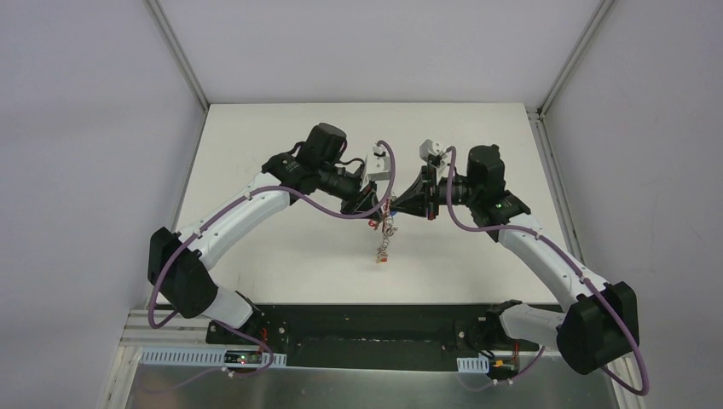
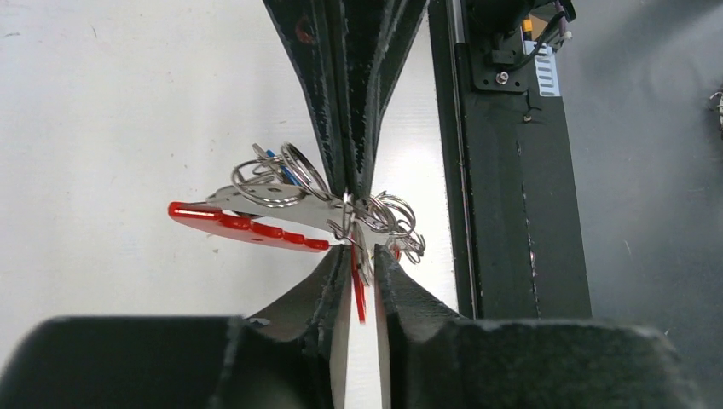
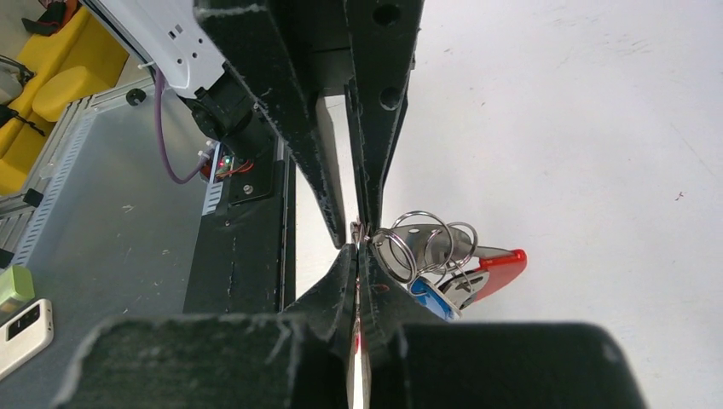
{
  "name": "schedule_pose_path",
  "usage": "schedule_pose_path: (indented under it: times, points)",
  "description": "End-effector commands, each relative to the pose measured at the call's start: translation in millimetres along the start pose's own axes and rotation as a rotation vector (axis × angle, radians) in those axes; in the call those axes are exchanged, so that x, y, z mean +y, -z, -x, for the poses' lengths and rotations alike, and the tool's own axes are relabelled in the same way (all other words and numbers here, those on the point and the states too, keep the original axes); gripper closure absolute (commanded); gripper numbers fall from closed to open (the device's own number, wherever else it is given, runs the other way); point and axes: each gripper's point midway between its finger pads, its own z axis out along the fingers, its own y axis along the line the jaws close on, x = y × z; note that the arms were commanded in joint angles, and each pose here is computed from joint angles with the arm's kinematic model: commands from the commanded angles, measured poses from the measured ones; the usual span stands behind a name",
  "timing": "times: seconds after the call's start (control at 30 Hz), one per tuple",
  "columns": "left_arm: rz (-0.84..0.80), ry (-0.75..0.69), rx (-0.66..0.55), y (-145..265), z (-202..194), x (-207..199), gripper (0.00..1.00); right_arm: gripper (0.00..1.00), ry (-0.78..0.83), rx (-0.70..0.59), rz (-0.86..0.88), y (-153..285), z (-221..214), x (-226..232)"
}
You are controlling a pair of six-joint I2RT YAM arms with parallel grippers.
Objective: Put the keys on the keyring
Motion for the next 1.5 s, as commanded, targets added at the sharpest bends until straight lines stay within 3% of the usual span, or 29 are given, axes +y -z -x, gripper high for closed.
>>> schedule_pose_path:
  times: [0.0,0.23,0.6,0.97,1.47]
  points:
    - [0.005,-0.047,0.011,9,2,-11,0.8,1.0,0.068,-0.047,-0.005,2,17,-4]
    - [0.021,-0.083,0.02,13,4,-10,0.67,1.0,0.069,-0.042,0.003,3,12,-5]
    - [0.078,-0.091,-0.023,17,25,3,0.63,1.0,0.095,-0.033,0.055,5,3,1]
    - [-0.026,-0.026,-0.101,2,39,-2,0.68,1.0,0.096,-0.032,0.075,5,2,4]
    - [-0.05,0.014,-0.08,-6,27,-4,0.81,1.0,0.098,-0.034,0.07,6,3,4]
